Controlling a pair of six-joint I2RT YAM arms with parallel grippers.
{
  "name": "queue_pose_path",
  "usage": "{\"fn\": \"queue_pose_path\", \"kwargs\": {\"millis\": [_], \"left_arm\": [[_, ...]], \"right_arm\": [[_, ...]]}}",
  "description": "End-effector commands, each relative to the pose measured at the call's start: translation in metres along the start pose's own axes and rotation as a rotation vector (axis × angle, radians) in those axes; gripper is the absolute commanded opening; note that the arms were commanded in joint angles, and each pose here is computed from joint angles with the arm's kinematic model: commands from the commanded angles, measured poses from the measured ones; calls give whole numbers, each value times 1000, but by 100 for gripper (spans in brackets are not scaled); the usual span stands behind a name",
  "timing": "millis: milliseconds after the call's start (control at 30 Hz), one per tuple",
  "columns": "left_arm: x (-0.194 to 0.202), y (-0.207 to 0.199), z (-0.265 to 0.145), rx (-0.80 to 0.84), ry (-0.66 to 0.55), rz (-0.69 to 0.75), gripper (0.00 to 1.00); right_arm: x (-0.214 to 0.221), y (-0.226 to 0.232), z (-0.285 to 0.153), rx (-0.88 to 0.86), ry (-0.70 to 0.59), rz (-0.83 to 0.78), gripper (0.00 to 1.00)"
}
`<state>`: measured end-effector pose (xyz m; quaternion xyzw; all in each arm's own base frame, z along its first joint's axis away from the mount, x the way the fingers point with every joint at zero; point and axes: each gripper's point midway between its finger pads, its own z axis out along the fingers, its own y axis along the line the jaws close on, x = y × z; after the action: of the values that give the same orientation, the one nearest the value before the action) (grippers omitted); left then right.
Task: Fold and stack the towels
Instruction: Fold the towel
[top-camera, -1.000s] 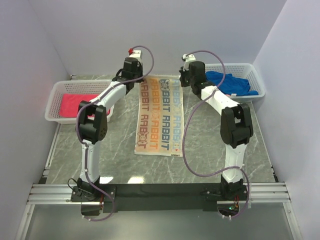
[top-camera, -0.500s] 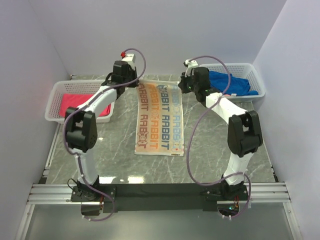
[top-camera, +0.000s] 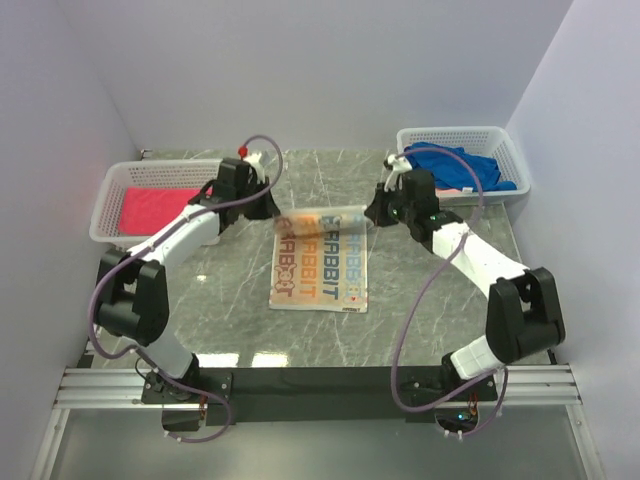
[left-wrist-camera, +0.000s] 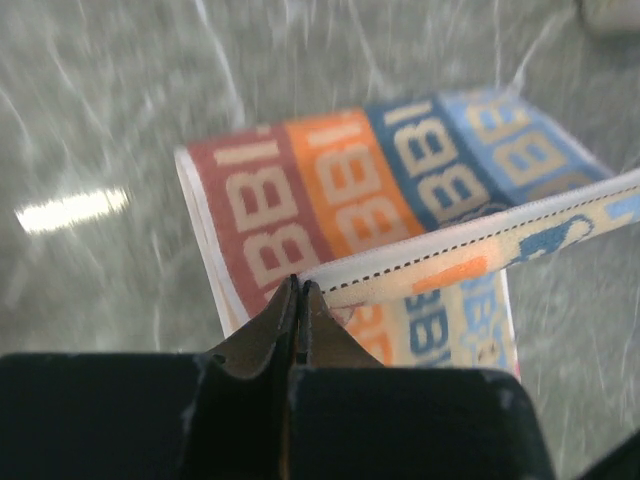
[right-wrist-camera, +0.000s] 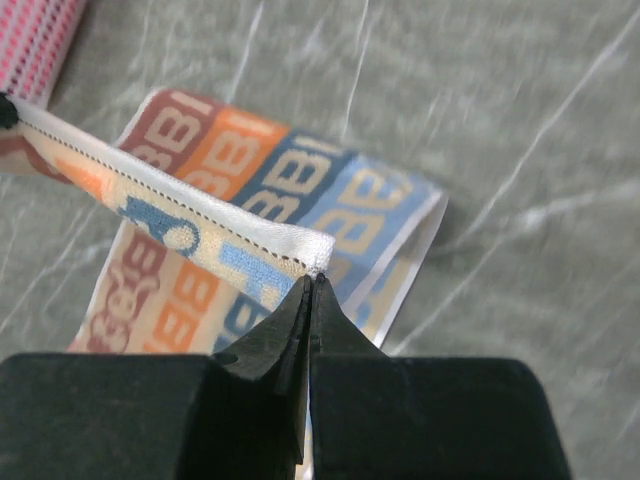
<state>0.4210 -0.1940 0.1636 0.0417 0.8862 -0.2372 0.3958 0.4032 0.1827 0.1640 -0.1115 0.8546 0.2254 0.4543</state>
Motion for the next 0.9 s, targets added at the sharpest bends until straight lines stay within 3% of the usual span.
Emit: {"fn": "queue_pose_path", "kwargs": {"millis": [0,167,367,867], "left_arm": [[22,-1,-22,-33,28,-53,1],[65,-4,-33,-49,116,-59,0],[92,2,-54,-81,129,-73,0],[118,12,-59,-134,169,-70,1]], "right_arm": [[16,1,-22,27,23,57,0],[47,6,-41,10,70,108,0],[67,10,-56,2,95,136,0],[123,14,-68,-16,191,219,0]]}}
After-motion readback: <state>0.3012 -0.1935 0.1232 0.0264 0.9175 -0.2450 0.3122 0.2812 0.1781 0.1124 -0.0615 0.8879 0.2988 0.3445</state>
